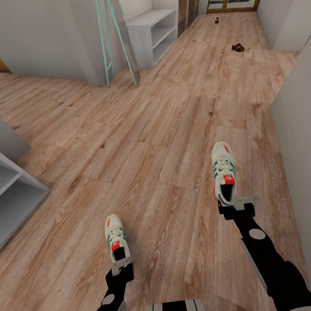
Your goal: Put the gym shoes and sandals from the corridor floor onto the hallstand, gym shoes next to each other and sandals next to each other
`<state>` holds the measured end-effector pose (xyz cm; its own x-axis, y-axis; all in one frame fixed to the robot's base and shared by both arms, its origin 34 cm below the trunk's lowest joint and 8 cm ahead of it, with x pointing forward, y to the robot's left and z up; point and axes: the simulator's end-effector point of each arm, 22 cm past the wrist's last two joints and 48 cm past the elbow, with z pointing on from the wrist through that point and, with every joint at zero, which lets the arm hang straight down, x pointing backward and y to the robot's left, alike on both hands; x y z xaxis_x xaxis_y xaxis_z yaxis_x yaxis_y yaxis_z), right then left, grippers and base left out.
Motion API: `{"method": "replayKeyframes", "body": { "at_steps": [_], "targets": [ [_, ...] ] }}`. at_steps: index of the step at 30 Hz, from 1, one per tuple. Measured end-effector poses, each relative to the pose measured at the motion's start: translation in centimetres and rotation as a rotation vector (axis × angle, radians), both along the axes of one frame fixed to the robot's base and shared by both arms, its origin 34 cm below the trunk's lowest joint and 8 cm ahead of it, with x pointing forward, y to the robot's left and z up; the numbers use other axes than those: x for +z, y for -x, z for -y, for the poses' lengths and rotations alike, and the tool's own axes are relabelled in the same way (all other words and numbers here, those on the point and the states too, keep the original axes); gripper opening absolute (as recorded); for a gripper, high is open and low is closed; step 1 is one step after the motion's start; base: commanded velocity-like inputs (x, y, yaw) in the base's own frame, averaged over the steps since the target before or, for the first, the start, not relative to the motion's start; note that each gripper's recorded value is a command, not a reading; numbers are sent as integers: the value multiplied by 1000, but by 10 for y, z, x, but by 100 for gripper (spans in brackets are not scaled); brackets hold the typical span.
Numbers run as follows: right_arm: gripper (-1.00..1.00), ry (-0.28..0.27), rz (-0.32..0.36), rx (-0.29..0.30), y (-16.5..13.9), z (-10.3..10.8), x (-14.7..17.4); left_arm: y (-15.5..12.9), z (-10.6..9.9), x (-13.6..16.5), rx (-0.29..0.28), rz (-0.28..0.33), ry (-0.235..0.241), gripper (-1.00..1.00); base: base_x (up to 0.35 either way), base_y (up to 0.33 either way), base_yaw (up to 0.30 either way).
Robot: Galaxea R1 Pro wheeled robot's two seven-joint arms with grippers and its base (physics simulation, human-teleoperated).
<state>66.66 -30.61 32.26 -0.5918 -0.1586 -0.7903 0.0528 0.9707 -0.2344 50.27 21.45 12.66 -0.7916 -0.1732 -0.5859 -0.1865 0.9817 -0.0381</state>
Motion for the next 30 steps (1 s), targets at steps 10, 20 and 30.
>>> {"method": "replayKeyframes", "body": {
  "at_steps": [10, 20, 30],
  "targets": [
    [-100, -2, 23, 1, -2, -1, 17, 5, -74, 12, -2, 16, -99, -100, 0, 0, 0],
    [-100, -4, -48, 5, 17, -3, -5, 33, -88, 18, -2, 1, -117, -100, 0, 0, -8],
    [-100, -29, -169, 61, 99, -19, -96, 70, -106, 37, 3, 80, -155, -100, 0, 0, -111]
  ]
}}
